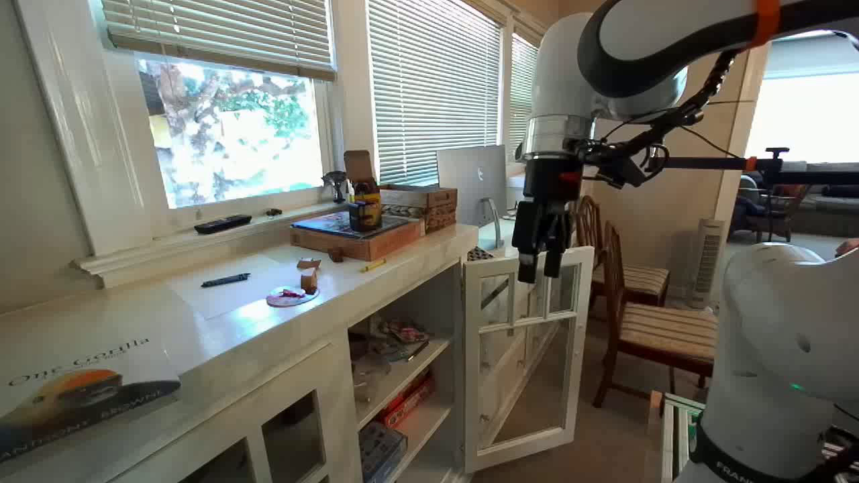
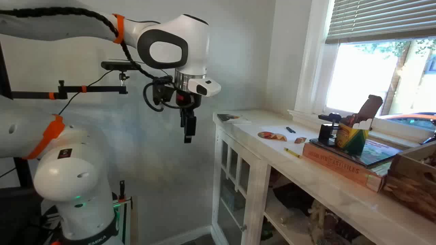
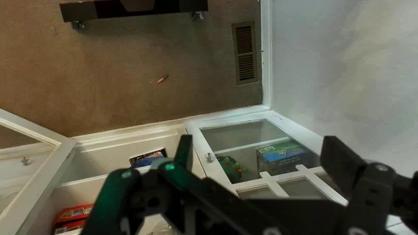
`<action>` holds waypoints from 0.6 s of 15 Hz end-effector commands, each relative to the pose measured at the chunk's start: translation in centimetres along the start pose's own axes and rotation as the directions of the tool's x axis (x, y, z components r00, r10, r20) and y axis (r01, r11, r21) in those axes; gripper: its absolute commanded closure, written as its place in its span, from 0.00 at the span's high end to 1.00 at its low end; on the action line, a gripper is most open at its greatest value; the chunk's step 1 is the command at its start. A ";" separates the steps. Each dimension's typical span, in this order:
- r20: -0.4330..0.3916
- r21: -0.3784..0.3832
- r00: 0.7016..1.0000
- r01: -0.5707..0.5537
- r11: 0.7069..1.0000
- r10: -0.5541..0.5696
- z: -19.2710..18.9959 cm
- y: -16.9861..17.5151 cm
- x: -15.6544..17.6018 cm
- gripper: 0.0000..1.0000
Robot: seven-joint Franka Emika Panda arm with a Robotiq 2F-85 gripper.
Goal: Put the yellow crayon into the cupboard
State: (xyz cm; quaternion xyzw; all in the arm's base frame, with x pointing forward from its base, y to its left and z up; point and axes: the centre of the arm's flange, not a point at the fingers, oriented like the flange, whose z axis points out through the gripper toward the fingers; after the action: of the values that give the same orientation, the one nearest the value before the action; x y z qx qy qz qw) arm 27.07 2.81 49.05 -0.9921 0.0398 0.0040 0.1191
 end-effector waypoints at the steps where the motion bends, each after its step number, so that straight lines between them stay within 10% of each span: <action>1: 0.000 0.000 1.000 0.000 1.000 0.000 0.0 0.0 0.0 1.00; 7: 0.000 0.000 1.000 0.000 1.000 0.000 0.0 0.0 0.0 1.00; 9: 0.010 -0.106 0.994 -0.110 0.988 0.111 0.2 0.9 0.7 1.00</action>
State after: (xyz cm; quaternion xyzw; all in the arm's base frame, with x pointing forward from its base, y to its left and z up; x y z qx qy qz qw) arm 27.10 2.77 49.02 -0.9924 0.0431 0.0042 0.1151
